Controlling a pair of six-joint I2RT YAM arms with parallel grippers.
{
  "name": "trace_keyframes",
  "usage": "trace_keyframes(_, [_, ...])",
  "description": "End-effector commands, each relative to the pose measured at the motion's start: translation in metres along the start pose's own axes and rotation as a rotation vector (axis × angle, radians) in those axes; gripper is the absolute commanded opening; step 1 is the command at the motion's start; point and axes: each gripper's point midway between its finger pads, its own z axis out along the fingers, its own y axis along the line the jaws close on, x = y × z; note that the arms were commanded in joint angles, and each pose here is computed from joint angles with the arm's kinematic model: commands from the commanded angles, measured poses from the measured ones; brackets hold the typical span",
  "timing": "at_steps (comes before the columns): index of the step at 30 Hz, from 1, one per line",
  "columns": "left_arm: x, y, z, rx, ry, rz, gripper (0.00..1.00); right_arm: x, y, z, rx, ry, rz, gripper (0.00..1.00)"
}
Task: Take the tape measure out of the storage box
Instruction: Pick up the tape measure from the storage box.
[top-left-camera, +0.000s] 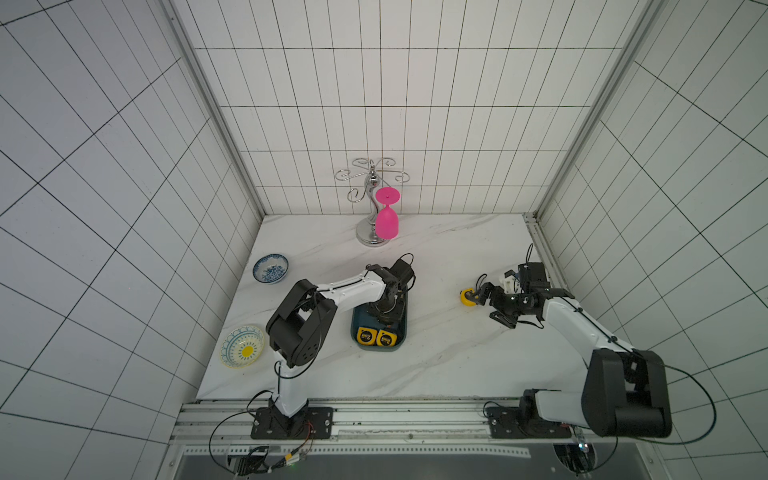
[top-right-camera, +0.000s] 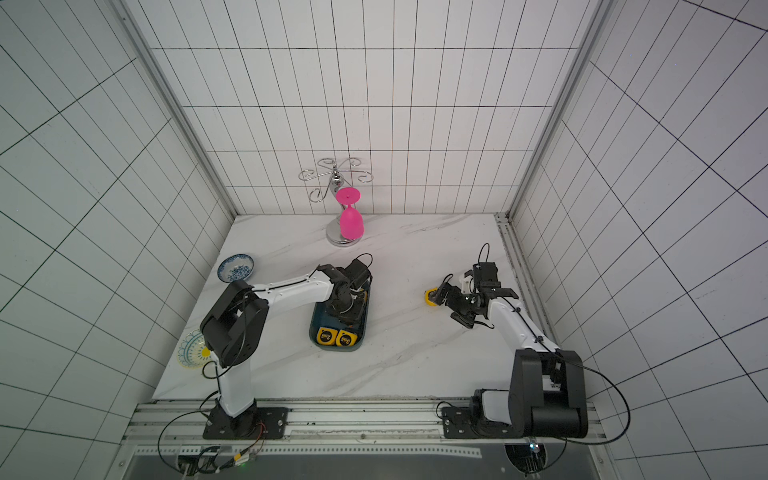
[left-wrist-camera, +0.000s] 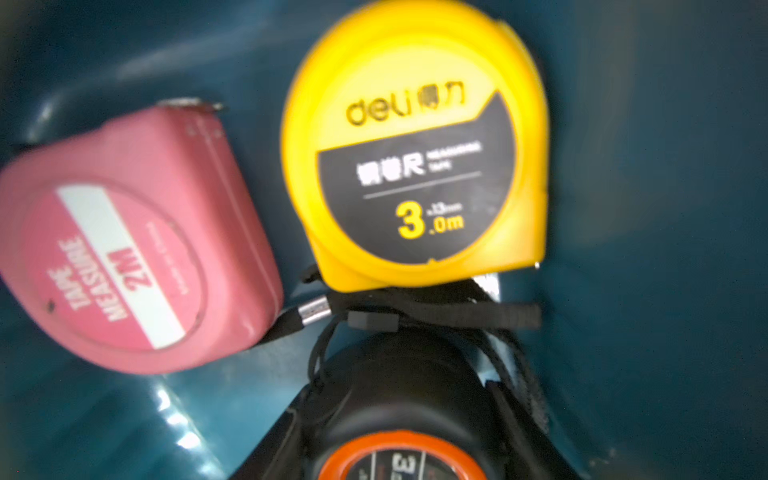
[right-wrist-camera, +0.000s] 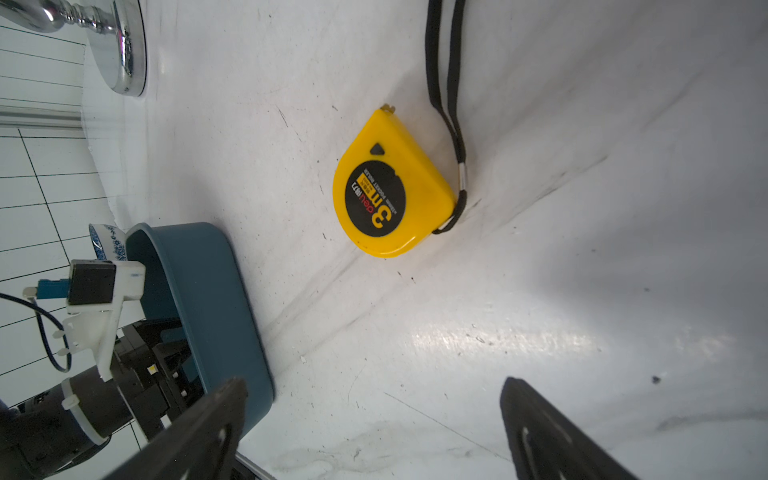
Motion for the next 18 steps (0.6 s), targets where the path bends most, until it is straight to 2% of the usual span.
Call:
trace_keyframes(1, [-0.007, -0.003, 0.001, -0.002, -0.027, -0.015, 0.44, -0.006, 0.012, -0.005, -0.025, -0.019, -0.037, 0.99])
trace_keyframes(6, [-0.005, -0.001, -0.016, 0.003, -0.036, -0.038, 0.15, 0.0, 0.026, -0.001, -0.036, 0.001, -0.09, 0.99])
trace_keyframes(9, [-0.003, 0.002, -0.036, -0.001, -0.06, -0.07, 0.02, 0.005, 0.04, 0.002, -0.047, 0.006, -0.141, 0.99])
trace_keyframes(14, [-0.007, 0.013, -0.079, -0.013, -0.141, -0.178, 0.0, 0.012, 0.07, 0.003, -0.089, -0.057, -0.239, 0.99])
trace_keyframes(18, [-0.015, 0.014, -0.112, 0.033, -0.215, -0.3, 0.0, 0.021, 0.097, 0.004, -0.139, -0.126, -0.329, 0.99])
